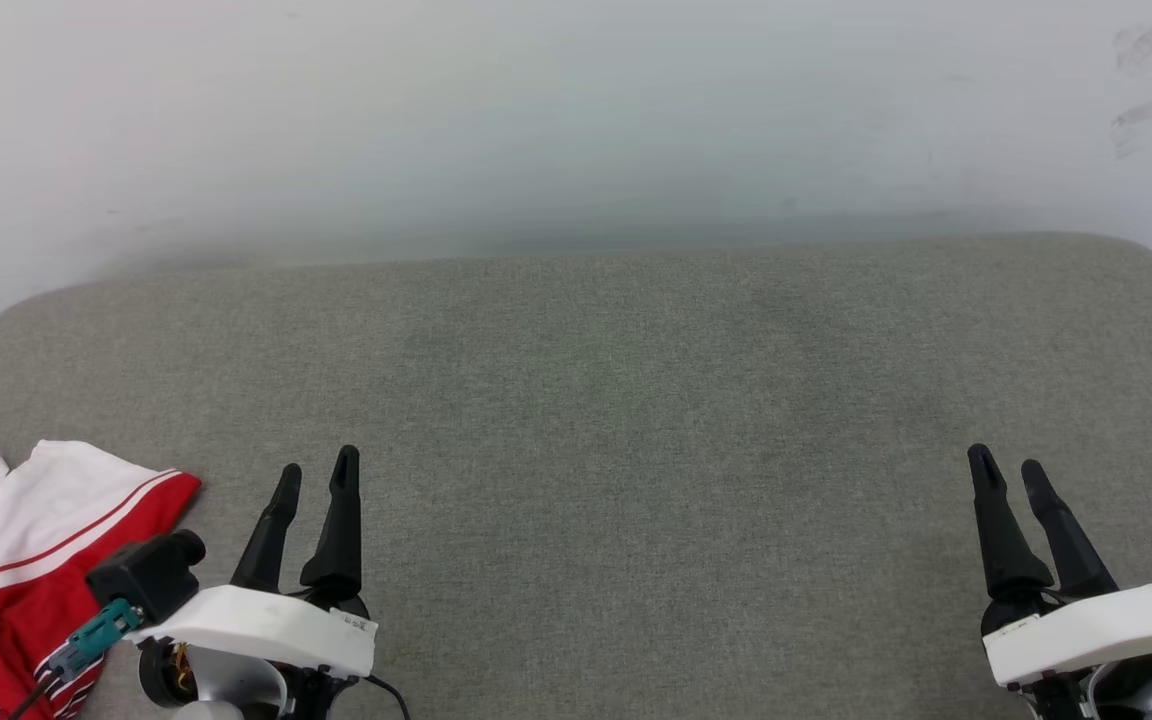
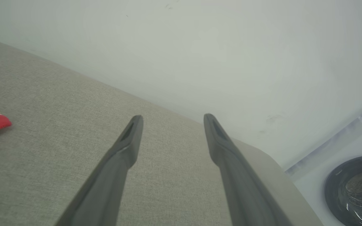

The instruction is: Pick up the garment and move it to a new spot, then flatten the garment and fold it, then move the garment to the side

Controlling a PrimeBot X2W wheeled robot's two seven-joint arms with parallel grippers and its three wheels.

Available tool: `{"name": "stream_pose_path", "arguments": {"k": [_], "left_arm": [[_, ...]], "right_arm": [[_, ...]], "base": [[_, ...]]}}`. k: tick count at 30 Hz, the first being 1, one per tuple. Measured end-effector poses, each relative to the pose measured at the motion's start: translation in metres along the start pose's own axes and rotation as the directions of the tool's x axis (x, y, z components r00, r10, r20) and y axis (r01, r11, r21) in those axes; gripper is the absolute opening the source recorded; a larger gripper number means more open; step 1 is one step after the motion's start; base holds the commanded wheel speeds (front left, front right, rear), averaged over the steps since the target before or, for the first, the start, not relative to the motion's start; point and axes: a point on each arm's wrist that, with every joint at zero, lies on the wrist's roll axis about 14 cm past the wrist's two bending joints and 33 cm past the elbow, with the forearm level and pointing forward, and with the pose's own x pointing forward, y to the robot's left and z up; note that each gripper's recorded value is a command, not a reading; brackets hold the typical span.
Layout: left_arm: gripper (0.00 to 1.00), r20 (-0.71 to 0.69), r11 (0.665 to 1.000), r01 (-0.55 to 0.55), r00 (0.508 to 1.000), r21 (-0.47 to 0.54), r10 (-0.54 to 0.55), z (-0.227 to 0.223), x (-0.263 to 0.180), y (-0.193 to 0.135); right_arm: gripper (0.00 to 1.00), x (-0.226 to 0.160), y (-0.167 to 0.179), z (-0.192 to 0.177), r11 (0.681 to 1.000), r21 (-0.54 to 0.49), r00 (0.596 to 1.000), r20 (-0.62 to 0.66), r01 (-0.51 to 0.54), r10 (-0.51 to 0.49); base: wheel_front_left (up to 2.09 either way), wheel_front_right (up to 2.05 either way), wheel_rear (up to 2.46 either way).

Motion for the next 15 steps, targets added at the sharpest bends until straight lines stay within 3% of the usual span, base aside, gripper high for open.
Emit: {"name": "stream_pose_path", "arguments": {"k": [15], "left_arm": [[1.0,-0.004,0.98,0.024,1.0,0.199,-0.024,-0.0023,-0.0034,-0.0028]], "right_arm": [[1.0,-0.0016,0.0024,0.0004,0.981,-0.191,1.0,-0.023,-0.01,0.006]], "base": [[0.0,0.0,0.0]]}}
